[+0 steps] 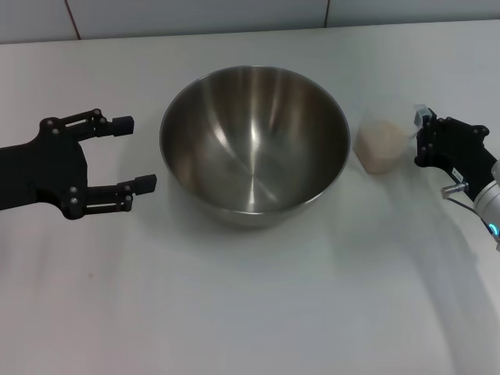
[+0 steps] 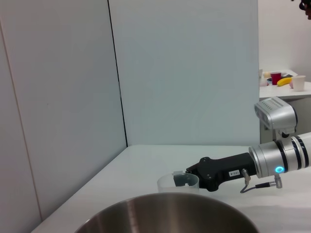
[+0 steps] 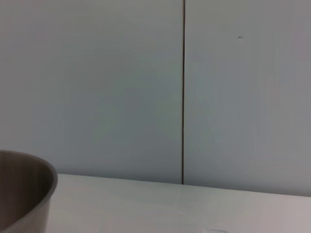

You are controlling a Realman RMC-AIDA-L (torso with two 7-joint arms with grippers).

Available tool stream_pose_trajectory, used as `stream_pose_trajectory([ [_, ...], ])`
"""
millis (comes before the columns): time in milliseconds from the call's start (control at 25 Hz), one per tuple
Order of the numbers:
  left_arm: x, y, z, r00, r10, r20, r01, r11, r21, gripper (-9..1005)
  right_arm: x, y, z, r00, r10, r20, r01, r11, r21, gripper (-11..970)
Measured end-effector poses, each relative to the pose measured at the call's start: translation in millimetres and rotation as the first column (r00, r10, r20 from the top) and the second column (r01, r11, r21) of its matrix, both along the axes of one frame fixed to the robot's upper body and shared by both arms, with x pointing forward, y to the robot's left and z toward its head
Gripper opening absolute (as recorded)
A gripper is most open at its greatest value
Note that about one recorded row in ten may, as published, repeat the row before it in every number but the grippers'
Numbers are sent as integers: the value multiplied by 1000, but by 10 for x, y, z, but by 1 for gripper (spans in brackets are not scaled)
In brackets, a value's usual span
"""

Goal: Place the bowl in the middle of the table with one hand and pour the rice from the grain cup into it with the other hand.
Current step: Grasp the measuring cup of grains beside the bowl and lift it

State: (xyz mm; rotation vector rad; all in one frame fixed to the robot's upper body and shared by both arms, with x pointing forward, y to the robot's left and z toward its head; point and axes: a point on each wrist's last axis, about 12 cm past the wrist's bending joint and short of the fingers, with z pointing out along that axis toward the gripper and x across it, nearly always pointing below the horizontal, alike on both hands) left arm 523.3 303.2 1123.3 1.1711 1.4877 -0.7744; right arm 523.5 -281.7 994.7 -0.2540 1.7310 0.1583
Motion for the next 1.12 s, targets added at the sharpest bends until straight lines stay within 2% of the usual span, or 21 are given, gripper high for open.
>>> stream_pose_trajectory([
  [400,0,-17,-13,1000,-5,-1,5,1000,-4,822,-20,-5,9,1000,-10,13,10,1000,15,8],
  [840,5,-19,-21,1000,-1,4,1,1000,-5,822,-2,32,169,990,22,141,-28,999,43,8],
  [1000,1,-28,-31,1000,-2,0,2,1000,-10,822,27,79,247,976,50,211,-49,999,-8,9],
  [1120,3,-35,-31,1000,-4,1,4,1000,-10,822,75,174,333,952,93,291,-61,991,-120,9],
])
